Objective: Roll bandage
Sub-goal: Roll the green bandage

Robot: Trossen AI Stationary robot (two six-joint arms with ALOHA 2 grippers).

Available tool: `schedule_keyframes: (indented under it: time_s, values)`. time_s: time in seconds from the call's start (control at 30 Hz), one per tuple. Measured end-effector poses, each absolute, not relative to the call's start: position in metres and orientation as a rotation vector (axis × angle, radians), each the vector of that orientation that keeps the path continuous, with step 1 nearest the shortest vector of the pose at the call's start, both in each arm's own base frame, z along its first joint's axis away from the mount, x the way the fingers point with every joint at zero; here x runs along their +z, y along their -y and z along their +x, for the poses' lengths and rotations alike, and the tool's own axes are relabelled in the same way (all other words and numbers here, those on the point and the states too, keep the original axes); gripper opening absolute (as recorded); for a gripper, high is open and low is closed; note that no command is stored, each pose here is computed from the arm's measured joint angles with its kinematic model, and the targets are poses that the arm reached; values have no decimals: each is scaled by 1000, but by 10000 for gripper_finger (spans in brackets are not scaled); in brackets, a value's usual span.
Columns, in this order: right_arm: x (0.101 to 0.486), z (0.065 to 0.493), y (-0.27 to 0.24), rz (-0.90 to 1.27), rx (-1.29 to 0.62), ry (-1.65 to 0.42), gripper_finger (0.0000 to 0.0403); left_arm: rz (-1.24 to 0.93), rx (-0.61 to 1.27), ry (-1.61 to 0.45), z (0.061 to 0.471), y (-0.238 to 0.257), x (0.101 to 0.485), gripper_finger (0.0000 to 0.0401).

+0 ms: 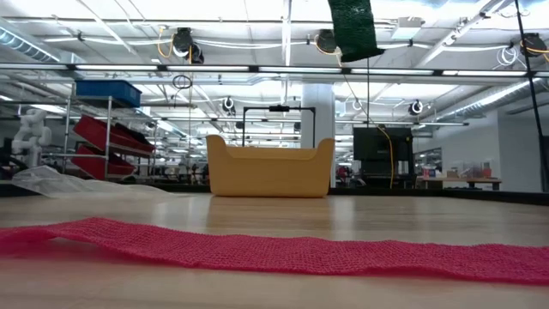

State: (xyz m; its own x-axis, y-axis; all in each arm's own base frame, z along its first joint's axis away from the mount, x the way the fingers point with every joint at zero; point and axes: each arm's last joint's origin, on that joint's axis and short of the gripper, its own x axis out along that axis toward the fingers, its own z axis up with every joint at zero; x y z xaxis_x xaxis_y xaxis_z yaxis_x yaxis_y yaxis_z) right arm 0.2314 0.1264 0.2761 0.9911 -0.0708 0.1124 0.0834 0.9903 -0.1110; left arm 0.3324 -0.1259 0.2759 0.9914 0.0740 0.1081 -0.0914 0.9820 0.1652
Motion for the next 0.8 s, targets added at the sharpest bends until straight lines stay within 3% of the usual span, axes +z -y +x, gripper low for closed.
schedule_keyframes:
  time_s: [0.2, 0.47, 0.8]
  values:
    - [282, 222, -131, -111, -45, 115, 136, 168, 80, 108, 332, 126, 277, 72]
    - [280, 216, -134, -181, -17, 73, 138, 157, 77, 130, 331, 127, 279, 72]
    - [263, 214, -160, -610, 73, 37, 138, 24, 36, 208, 314, 134, 304, 72]
